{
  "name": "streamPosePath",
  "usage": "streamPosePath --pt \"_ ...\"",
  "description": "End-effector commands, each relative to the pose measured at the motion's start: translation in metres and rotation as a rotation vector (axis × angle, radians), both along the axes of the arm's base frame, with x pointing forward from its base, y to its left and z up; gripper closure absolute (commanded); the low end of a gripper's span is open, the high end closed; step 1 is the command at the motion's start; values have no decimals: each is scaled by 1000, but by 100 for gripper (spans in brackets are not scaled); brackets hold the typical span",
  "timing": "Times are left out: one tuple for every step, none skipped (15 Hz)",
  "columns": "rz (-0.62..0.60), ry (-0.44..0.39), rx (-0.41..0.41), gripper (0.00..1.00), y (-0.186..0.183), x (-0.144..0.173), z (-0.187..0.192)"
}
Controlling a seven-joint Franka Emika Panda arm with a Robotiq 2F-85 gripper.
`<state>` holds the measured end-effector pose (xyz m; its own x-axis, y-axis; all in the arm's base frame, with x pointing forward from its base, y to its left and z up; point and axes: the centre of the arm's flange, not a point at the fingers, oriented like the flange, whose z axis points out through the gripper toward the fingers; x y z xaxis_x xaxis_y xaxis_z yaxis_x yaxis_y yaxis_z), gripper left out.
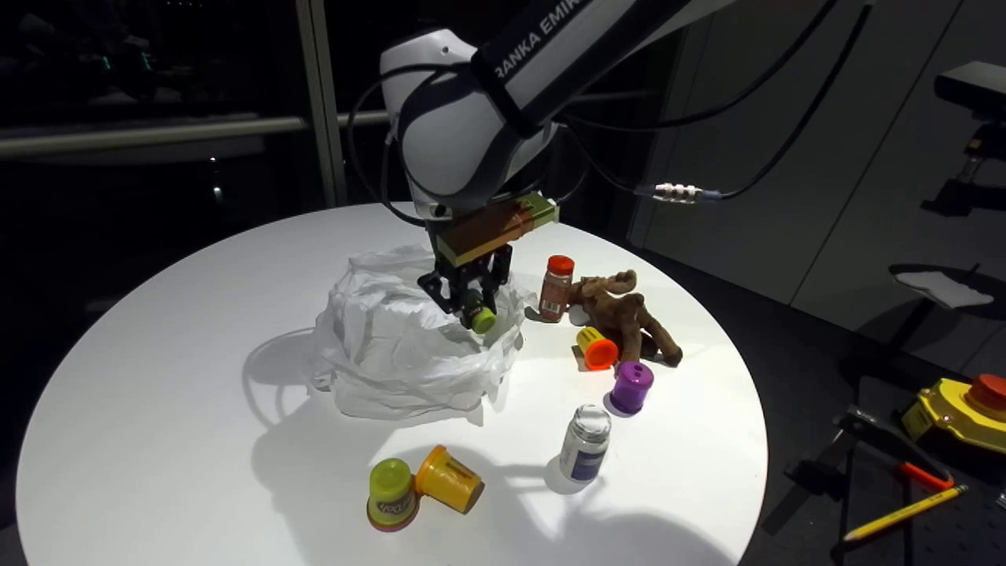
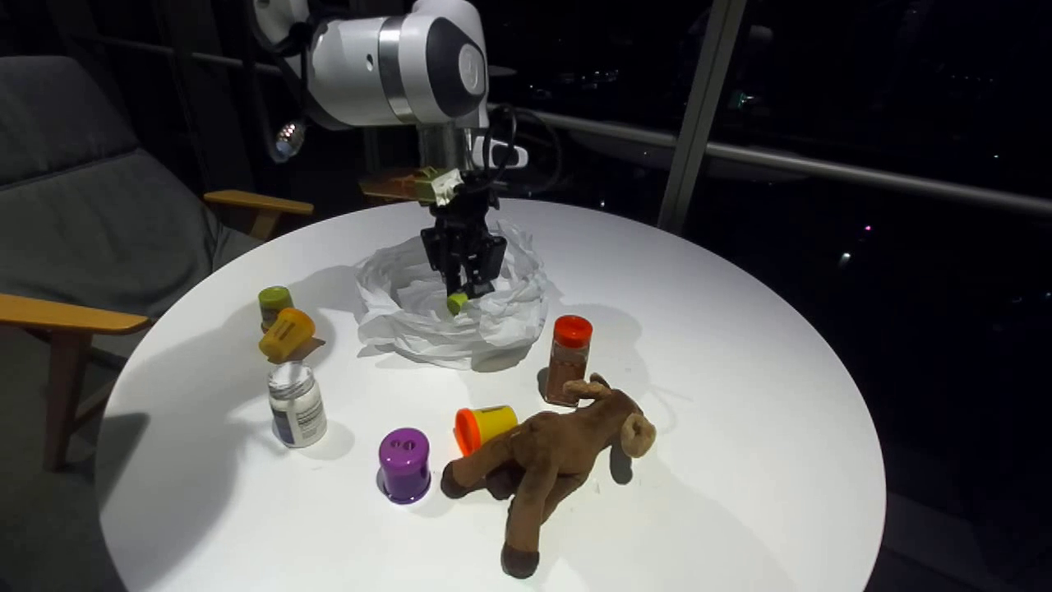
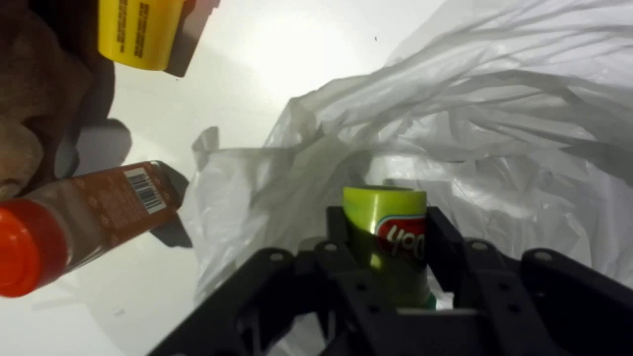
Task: Remove the contents from the white plastic and put them on the table
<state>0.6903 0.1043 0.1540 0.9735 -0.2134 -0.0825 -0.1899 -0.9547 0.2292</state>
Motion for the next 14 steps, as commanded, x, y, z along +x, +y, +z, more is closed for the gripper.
streamPosePath --pt "-30 -47 -71 83 16 -21 66" --pt "-25 -67 -86 83 25 -29 80" --pt "-20 -86 -97 83 36 -39 92" --pt "-15 -98 -103 83 43 -50 103" --pt "-13 -104 -116 83 53 -63 108" --pt "-12 -111 -127 83 63 -77 114" --pt "-19 -113 -140 83 70 -93 119" --pt "-38 -111 -154 83 76 -111 119" --pt "-56 -109 -158 83 80 -128 122" --pt "-82 -105 -163 83 83 -148 122" --pt "-109 -100 -162 83 86 -166 123" --pt "-139 -98 -158 83 87 -183 123" --pt "-170 -94 -155 83 86 -199 120" --pt "-193 -87 -148 83 86 -213 119"
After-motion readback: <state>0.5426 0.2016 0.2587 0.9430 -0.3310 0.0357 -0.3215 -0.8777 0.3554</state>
